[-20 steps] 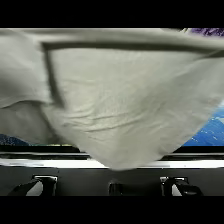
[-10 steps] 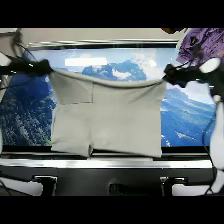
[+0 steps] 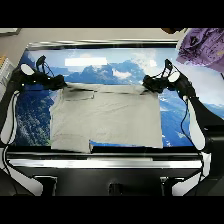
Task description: Fold the clothes and pants, and hang the long-sleeved shirts on hangers.
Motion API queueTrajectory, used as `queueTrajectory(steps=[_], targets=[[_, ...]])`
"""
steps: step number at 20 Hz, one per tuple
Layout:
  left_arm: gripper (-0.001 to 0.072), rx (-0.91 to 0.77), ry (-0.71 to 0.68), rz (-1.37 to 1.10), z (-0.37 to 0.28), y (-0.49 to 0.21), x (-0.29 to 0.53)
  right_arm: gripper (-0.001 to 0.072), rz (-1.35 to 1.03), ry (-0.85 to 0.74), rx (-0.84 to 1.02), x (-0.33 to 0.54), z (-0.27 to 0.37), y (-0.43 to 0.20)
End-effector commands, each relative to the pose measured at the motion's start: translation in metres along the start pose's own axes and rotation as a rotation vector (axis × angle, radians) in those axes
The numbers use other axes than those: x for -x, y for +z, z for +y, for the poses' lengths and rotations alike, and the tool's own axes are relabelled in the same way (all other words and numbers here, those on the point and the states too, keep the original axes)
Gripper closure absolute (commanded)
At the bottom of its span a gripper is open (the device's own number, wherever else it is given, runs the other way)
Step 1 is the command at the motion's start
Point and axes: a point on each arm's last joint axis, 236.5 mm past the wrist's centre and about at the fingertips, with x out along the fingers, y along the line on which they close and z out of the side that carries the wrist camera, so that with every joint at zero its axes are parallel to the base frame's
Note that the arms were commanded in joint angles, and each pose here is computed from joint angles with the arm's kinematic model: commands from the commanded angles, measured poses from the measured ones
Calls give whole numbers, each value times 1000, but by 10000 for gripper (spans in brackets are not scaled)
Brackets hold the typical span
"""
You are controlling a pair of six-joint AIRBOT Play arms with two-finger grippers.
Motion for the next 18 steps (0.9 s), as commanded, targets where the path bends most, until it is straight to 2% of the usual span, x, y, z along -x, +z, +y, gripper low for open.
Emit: queueTrajectory(steps=[1, 5, 8, 14, 18], targets=[[388, -30, -28, 73, 7, -16, 39, 301, 138, -36, 13, 42, -24, -18], [385, 56, -83, 28, 21, -24, 113, 299, 296, -141, 151, 142, -89, -38], [383, 159, -79, 15, 45, -51, 140, 296, 277, -57, 54, 186, -108, -61], [383, 345, -61, 79, 78, -117, 136, 286, 536, -37, -130, 170, -146, -223], [384, 337, -69, 112, 72, -126, 133, 286, 623, -28, -178, 159, -155, -275]])
